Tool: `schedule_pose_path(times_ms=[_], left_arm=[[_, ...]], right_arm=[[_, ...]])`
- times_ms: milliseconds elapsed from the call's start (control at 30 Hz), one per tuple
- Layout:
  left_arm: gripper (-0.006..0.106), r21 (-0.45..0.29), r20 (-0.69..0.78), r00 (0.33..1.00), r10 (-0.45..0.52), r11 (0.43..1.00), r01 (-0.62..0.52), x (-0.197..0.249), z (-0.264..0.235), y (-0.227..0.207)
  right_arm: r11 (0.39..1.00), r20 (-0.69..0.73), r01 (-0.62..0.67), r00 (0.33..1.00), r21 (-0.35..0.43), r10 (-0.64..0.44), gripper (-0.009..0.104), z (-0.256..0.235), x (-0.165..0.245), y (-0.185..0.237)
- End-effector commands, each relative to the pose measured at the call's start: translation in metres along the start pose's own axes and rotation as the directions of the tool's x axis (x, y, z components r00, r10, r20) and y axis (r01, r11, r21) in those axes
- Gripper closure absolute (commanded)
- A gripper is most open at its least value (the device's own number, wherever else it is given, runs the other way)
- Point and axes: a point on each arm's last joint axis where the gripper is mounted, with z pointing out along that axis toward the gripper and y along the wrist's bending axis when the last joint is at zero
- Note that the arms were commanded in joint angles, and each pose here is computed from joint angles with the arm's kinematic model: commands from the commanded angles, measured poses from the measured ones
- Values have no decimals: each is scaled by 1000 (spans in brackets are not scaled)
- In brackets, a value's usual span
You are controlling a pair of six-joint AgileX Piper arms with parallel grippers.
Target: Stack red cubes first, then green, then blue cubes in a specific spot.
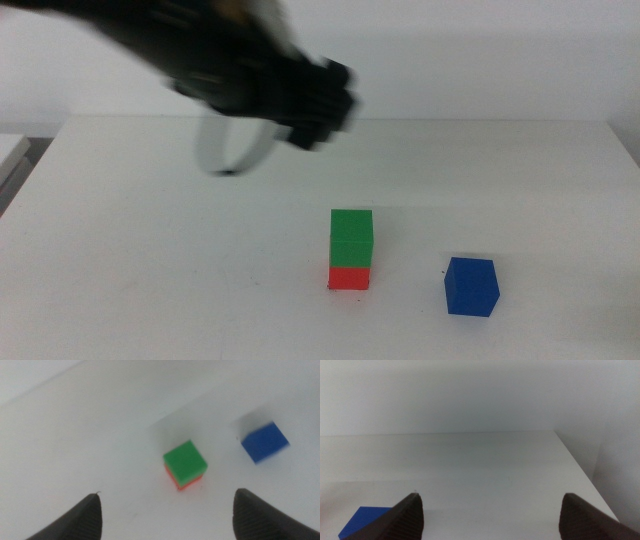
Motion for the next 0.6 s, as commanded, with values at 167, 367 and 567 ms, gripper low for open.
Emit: schedule_pose_path(times_ms=[167,367,567], left_arm=[[15,219,156,985,72,970,-106,62,-80,9],[15,240,250,968,-6,969,-56,88,-116,21],[15,222,275,961,-20,974,-43,93,-124,26]], right_arm=[[1000,13,3,1000,5,-4,8,0,0,0],[1000,13,3,1000,5,-4,8,0,0,0],[1000,13,3,1000,5,-4,8,0,0,0]])
